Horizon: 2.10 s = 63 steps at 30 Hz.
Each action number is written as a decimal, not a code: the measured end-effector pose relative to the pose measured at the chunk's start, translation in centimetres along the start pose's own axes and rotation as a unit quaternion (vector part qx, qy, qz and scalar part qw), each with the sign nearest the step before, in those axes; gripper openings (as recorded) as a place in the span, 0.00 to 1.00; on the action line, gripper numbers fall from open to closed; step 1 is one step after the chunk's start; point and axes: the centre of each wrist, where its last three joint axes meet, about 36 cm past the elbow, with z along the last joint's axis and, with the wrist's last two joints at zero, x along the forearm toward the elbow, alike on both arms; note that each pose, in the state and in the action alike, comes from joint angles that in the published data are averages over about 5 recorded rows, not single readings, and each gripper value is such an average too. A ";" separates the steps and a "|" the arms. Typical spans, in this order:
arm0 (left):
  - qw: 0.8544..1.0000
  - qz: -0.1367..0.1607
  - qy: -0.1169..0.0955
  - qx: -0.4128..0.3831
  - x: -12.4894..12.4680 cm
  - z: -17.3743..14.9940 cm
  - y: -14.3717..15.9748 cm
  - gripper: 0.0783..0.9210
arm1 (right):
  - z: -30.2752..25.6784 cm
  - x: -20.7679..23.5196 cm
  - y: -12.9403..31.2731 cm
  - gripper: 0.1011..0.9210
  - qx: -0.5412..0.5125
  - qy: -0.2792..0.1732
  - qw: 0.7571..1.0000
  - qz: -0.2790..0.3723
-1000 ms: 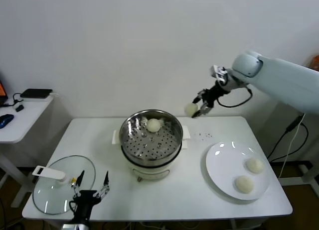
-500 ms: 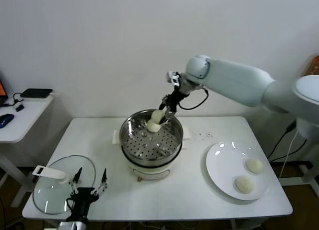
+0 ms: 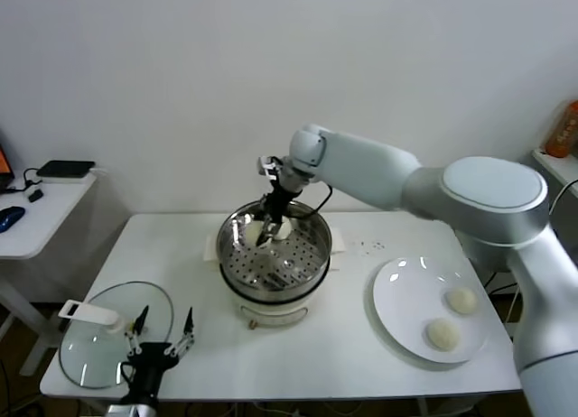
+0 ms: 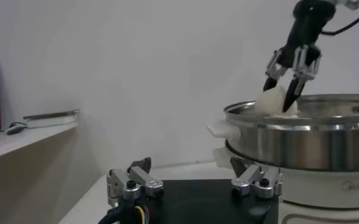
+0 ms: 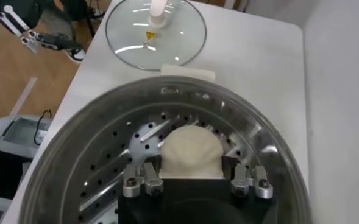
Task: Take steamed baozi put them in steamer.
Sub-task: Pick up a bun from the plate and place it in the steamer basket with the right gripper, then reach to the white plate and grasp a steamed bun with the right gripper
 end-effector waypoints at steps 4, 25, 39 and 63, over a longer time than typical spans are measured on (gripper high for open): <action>1.000 -0.001 0.000 0.000 0.1 0.0 0.0 0.88 | -0.6 -1.3 0.0 0.67 0.004 0.001 1.000 -0.004; 1.000 -0.003 0.001 0.002 0.1 0.1 0.1 0.88 | -1.0 -3.7 0.3 0.88 0.025 0.020 0.999 -0.014; 1.000 -0.003 -0.001 0.001 0.0 -0.2 -0.1 0.88 | 0.3 2.1 0.6 0.88 0.034 0.021 0.999 -0.004; 1.000 0.009 -0.005 0.004 0.2 -0.8 -0.9 0.88 | 21.0 17.9 12.4 0.88 -0.018 0.085 0.996 -0.016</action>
